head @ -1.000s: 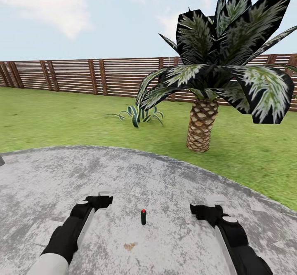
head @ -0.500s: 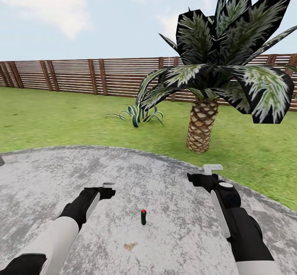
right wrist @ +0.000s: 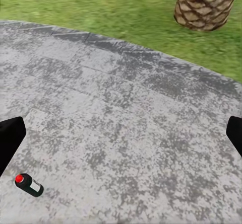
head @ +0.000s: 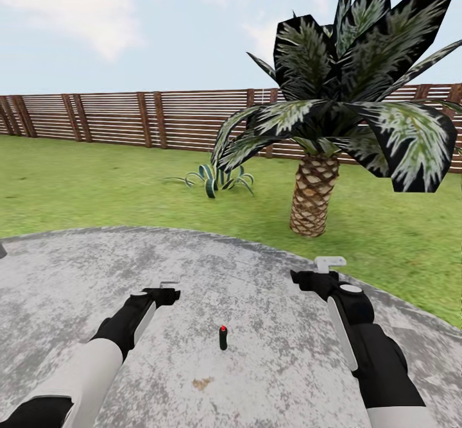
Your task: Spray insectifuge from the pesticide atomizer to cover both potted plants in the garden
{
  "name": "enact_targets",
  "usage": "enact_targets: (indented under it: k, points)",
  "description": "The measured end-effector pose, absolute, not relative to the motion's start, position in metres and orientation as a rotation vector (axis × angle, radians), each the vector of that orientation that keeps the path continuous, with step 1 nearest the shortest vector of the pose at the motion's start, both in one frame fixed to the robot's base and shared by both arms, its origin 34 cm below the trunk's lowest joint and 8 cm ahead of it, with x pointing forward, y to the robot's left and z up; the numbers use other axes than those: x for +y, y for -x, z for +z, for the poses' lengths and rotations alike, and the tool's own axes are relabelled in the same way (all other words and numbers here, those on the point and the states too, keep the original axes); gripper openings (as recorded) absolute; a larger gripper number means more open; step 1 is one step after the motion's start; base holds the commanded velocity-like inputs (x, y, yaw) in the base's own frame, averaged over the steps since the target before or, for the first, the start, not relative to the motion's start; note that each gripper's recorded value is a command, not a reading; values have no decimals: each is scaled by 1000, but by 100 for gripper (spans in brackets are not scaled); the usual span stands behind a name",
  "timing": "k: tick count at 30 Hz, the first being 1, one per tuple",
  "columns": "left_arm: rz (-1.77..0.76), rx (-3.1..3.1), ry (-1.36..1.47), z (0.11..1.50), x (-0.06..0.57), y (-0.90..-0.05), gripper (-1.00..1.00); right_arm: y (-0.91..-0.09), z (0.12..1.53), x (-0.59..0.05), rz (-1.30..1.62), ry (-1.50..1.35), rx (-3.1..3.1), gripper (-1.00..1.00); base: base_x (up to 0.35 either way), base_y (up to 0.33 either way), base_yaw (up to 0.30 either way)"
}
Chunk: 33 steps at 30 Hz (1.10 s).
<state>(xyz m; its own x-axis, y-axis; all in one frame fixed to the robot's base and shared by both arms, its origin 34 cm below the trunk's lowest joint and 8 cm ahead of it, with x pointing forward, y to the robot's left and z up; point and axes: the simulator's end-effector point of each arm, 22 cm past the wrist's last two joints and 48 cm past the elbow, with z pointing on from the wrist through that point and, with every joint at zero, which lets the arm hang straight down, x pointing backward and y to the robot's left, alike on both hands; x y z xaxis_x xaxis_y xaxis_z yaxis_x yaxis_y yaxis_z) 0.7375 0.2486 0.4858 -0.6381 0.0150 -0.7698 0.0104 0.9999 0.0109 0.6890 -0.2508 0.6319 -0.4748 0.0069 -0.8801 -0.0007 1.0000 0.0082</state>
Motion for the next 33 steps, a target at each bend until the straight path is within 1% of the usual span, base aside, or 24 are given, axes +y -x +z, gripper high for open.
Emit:
enact_targets:
  k: [15, 33]
  points:
    - [7, 2260, -15, 488, 250, -737, 100, -688, 634, -250, 11, -5, 2062, 100, 0, 0, -230]
    - [4, 2259, -10, 450, 250, -726, 100, -679, 598, -250, 11, -5, 2060, 100, 0, 0, -17]
